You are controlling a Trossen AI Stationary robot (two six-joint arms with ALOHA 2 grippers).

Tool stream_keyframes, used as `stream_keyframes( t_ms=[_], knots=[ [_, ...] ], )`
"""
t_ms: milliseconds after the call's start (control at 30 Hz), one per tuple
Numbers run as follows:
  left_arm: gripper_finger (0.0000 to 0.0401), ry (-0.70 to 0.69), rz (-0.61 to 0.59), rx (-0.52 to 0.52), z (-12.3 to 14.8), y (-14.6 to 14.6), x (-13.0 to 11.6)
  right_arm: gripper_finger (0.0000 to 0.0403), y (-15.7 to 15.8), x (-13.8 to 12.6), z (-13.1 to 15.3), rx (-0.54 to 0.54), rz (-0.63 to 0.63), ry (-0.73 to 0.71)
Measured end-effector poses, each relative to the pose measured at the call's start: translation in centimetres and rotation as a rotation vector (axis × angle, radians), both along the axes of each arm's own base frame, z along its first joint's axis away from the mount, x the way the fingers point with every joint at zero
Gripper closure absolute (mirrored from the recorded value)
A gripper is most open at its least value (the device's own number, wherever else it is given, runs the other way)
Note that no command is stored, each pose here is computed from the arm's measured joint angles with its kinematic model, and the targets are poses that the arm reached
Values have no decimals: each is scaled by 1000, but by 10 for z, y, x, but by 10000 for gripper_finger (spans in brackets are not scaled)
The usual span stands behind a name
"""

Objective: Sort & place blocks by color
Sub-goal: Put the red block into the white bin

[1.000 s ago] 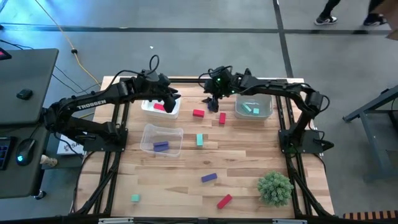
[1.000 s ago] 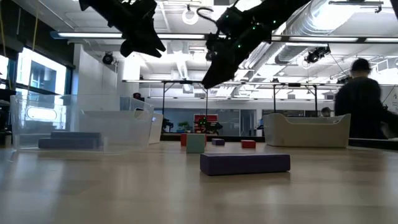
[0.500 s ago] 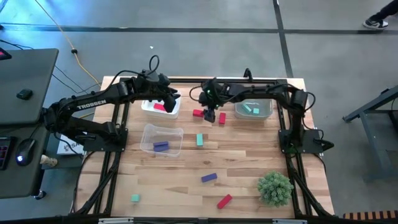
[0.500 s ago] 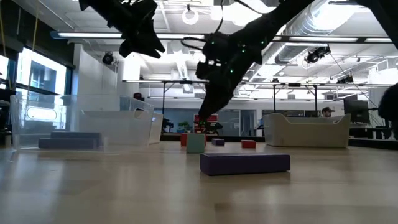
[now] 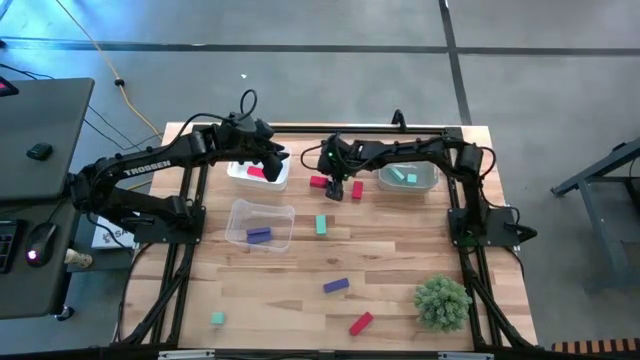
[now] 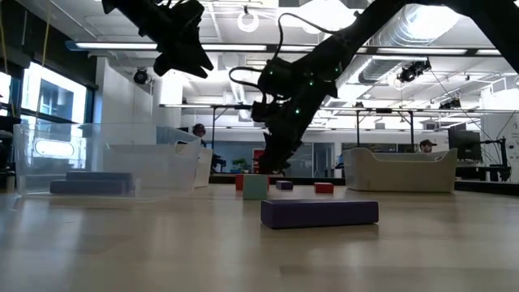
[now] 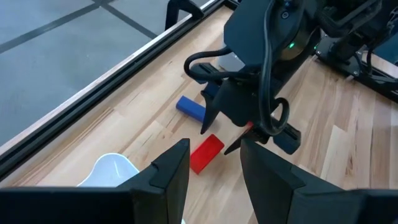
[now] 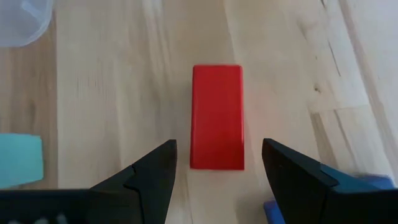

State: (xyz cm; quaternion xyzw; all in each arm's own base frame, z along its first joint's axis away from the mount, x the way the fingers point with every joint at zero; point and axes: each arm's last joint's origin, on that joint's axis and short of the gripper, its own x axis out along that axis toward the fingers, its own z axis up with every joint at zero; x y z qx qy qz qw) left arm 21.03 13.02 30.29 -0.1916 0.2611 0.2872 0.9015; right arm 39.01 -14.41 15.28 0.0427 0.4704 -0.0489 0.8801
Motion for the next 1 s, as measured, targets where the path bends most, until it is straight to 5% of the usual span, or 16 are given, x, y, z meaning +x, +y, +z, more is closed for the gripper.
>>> stream_keyframes(
  t_ms=[400, 767, 1000],
  knots=[
    [268, 0, 0, 0, 0, 0, 0, 182, 1, 6, -17, -14, -3, 15],
    [268, 0, 2, 2, 0, 0, 0, 291, 2, 7, -17, -11, -11, 2],
    [268, -22, 34, -36, 0, 0, 0, 295, 4, 5, -13, 18, -39, 10]
  ],
)
